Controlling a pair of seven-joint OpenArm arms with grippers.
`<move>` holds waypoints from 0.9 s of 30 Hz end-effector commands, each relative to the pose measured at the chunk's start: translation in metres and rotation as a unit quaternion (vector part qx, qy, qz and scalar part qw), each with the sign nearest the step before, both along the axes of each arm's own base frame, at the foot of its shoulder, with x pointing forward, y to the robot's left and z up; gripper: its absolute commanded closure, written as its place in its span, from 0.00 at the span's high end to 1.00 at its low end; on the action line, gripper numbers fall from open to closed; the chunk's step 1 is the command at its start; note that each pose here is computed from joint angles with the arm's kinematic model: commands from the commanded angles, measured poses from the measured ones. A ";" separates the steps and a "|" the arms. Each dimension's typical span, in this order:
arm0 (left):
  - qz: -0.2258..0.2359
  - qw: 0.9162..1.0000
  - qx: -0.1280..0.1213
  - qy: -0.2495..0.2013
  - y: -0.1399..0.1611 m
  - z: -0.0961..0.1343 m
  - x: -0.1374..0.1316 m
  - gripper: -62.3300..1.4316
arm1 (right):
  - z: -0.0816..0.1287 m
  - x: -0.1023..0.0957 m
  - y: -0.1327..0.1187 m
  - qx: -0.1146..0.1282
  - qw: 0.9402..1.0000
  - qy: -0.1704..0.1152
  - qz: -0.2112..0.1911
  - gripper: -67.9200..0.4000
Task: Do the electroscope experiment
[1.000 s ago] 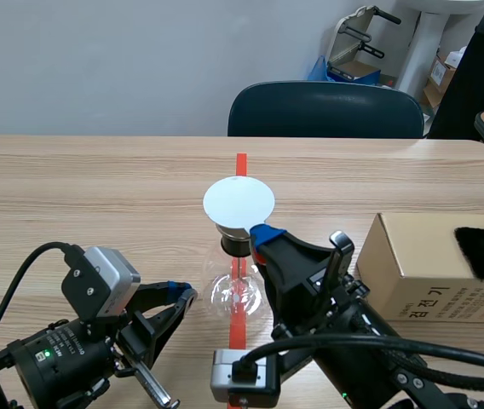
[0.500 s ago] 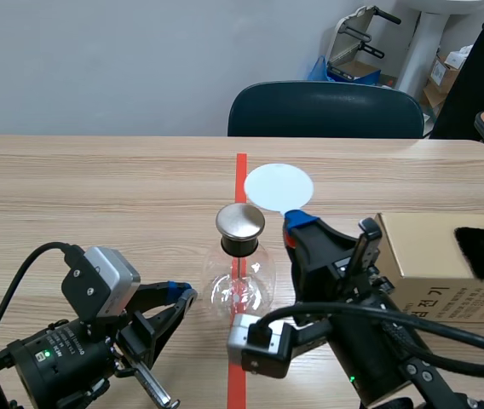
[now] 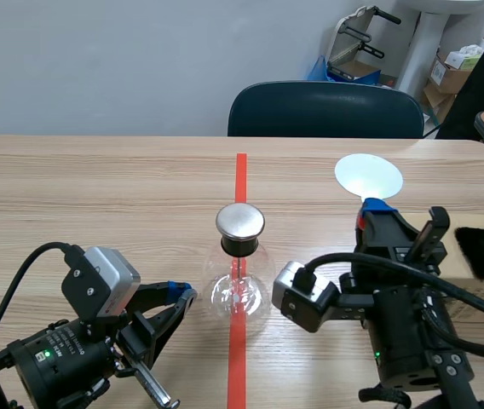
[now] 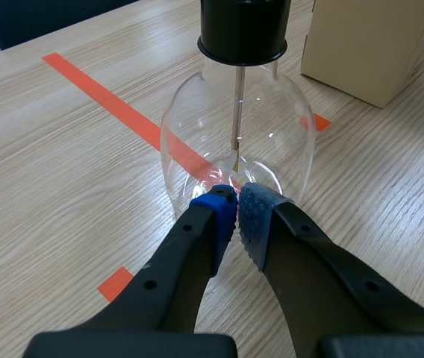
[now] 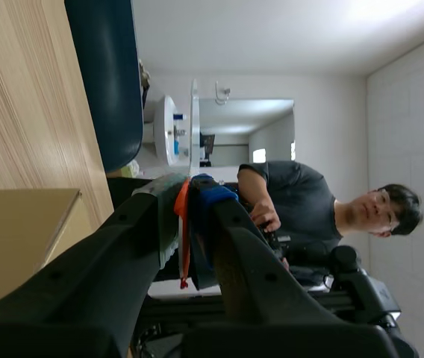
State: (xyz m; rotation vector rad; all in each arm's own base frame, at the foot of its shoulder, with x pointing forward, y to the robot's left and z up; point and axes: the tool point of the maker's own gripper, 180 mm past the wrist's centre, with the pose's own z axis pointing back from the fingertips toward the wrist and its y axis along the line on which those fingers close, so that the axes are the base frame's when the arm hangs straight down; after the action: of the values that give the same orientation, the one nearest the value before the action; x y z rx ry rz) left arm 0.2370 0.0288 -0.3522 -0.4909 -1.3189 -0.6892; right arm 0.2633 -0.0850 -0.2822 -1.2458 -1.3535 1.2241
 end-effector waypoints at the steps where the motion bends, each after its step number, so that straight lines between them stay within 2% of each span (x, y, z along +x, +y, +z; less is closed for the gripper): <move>1: 0.001 1.000 -0.014 -0.018 -0.003 0.012 0.005 0.12 | 0.009 0.004 -0.006 0.001 1.000 -0.017 -0.009 0.02; 27: 0.001 1.000 -0.014 -0.018 -0.003 0.012 0.005 0.12 | 0.009 0.004 -0.008 0.002 1.000 -0.017 -0.015 0.02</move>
State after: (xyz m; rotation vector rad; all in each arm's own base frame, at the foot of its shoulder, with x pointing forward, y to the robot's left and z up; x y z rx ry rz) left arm 0.2370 0.0288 -0.3522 -0.4909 -1.3189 -0.6892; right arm 0.2636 -0.0896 -0.2823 -1.2561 -1.3349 1.2039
